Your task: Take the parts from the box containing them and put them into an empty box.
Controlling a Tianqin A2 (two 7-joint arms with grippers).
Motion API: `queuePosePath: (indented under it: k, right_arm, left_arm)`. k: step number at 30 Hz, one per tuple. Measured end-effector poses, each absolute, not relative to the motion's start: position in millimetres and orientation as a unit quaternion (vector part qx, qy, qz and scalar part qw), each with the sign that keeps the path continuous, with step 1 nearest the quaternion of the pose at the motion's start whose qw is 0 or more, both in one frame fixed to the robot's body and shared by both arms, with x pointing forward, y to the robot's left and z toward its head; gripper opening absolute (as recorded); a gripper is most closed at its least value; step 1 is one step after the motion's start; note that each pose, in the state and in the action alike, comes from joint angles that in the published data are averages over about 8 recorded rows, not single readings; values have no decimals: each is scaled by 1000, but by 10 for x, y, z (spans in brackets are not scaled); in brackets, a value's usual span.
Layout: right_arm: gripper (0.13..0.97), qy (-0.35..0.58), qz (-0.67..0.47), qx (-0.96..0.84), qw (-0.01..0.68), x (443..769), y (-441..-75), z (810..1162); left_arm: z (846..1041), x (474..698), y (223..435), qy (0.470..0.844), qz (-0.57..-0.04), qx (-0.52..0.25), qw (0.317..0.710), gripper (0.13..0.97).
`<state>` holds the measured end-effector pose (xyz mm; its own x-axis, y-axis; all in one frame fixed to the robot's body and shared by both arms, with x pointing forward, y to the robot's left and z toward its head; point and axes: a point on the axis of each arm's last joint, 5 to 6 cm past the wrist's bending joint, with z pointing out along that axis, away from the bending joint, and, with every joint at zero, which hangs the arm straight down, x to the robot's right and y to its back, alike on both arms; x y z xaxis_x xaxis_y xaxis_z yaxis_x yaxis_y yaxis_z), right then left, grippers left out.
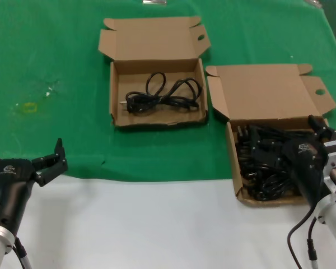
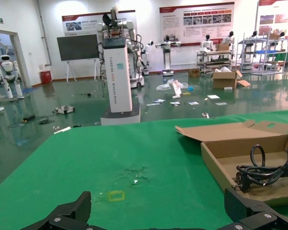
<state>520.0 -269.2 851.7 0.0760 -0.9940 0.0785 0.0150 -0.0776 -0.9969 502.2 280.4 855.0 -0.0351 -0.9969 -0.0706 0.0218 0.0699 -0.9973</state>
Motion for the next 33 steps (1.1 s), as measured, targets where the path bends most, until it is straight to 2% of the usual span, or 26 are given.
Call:
queuePosePath:
  k: [33]
  right_arm:
    - [966, 458, -503, -535, 502, 5200, -2692, 8517]
  left_arm:
    - [8550, 5022, 2804, 521, -496, -468, 513, 966]
